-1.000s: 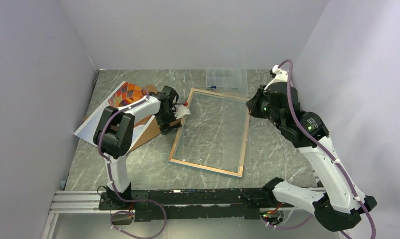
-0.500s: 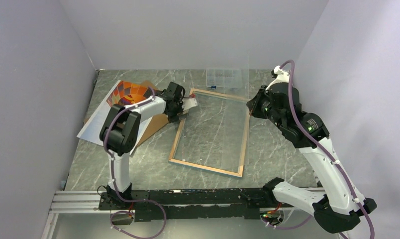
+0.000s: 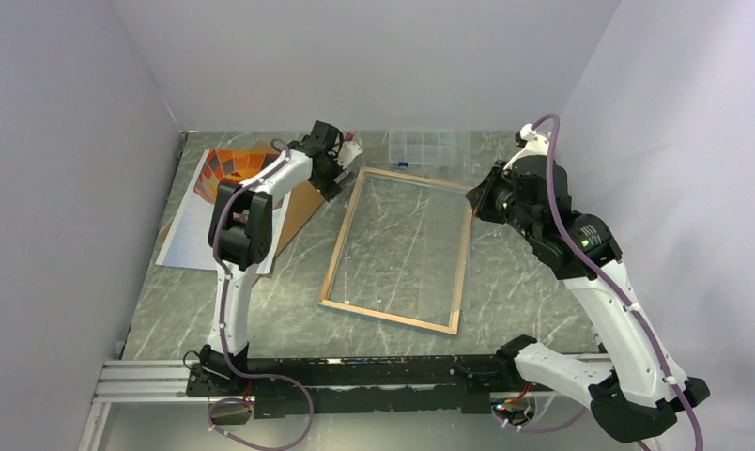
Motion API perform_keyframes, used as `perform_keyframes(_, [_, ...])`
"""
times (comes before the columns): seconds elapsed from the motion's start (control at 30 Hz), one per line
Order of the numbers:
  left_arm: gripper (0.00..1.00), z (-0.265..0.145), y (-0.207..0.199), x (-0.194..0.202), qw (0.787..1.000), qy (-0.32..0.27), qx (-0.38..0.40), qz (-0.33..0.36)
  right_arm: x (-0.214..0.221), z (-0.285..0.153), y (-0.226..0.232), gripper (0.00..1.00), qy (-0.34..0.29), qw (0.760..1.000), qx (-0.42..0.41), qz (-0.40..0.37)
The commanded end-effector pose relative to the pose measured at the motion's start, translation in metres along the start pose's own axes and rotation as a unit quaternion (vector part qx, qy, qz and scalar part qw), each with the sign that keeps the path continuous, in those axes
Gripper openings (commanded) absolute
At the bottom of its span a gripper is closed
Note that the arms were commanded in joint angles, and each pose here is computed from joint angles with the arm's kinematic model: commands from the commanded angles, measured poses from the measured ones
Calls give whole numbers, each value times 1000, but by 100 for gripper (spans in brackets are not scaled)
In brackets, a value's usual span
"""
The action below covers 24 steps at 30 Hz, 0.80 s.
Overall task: Put the photo into the frame
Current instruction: Move the photo frame item to the center of the board, then move the photo frame to the center of the board.
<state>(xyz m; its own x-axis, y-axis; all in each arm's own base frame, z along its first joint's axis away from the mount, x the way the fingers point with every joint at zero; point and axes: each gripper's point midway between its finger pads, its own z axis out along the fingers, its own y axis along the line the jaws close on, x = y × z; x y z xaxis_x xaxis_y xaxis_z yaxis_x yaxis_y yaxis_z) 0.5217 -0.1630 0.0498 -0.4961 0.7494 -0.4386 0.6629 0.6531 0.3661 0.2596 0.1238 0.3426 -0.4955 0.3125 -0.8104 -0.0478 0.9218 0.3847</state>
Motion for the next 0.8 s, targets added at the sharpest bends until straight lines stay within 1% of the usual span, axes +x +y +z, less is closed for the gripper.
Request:
perform_keyframes(0.0, [95,-46,-20,-11,986,0,99,-131,-13,-6,8,0,-24,999,-24,8])
perform_keyframes(0.13, [95,-68,-58,-7,968,4,182,-174,-15,-4,5,0,-26,999,-21,9])
perform_keyframes(0.23, [95,-73,-83,2,953,21,229,-200,-16,-1,4,0,-25,999,-17,11])
perform_keyframes(0.3, [91,-70,-93,7,944,33,245,-217,-17,0,2,0,-24,1000,-15,12])
perform_keyframes(0.43, [87,-67,-102,5,937,27,255,-238,-16,4,1,0,-18,1000,-16,13])
perform_keyframes(0.53, [85,-67,-110,1,934,23,264,-241,-15,7,0,0,-14,1000,-18,15])
perform_keyframes(0.67, [81,-60,-123,8,938,32,249,-237,-15,14,-1,0,-8,1000,-20,16])
perform_keyframes(0.77, [71,-51,-129,25,943,54,222,-243,-15,21,-3,0,0,1000,-18,16])
